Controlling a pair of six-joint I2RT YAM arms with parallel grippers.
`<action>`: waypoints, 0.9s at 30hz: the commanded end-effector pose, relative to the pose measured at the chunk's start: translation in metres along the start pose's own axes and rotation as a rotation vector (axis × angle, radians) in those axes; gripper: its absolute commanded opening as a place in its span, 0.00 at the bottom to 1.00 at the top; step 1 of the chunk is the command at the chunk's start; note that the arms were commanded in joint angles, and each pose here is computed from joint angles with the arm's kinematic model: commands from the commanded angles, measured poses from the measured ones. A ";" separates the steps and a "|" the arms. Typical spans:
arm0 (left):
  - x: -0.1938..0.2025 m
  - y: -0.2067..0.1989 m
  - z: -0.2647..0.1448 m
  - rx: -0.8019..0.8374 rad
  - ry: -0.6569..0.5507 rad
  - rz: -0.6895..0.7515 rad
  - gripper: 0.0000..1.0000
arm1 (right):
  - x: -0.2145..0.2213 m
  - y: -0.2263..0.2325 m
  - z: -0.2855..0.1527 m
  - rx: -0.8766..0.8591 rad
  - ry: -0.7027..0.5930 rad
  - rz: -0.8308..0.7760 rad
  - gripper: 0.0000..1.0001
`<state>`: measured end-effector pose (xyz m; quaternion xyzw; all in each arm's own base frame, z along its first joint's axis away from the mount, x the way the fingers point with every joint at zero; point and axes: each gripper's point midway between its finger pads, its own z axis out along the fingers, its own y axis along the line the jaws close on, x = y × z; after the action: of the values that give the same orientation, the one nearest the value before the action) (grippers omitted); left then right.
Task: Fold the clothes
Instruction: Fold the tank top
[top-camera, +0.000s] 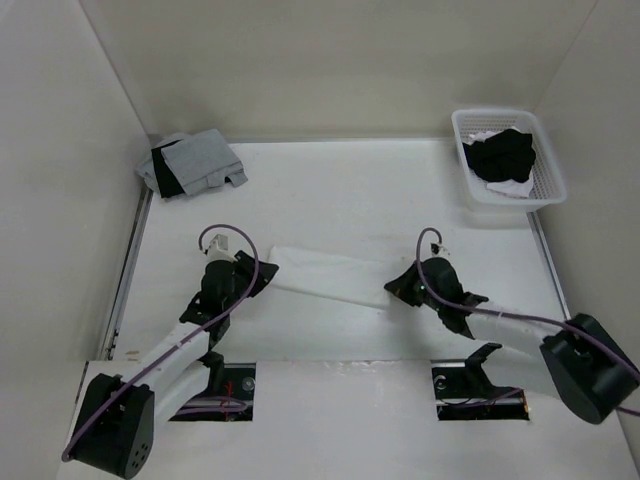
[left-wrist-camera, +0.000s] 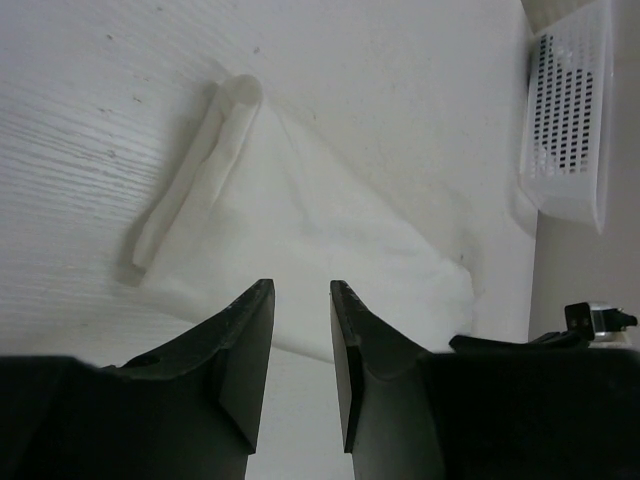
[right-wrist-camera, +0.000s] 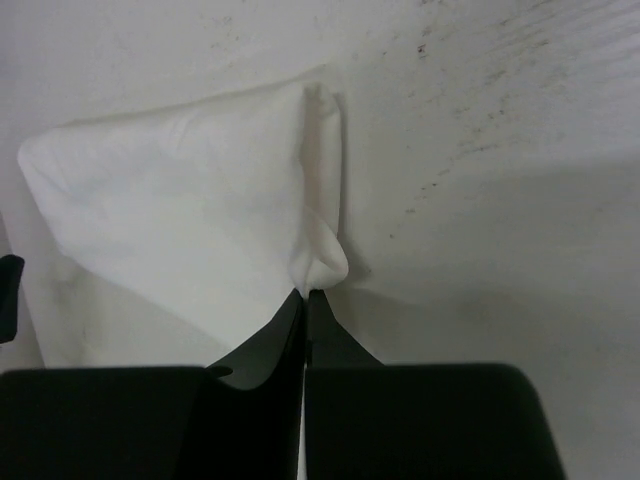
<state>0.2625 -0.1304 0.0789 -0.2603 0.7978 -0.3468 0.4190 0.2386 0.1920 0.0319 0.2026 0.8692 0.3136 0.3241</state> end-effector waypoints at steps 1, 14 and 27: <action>-0.013 -0.043 0.003 0.104 -0.049 0.022 0.27 | -0.023 -0.010 -0.021 0.075 -0.101 0.022 0.00; 0.029 -0.100 0.003 0.236 0.054 0.073 0.27 | -0.075 0.041 -0.080 0.165 -0.192 -0.208 0.00; 0.022 -0.086 -0.011 0.262 0.043 0.053 0.27 | -0.034 0.150 -0.027 0.236 -0.050 -0.475 0.00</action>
<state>0.2526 -0.1995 0.1304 -0.1744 0.7774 -0.4239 0.4307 0.2609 0.2561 0.1539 0.0558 0.9132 0.1438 0.3772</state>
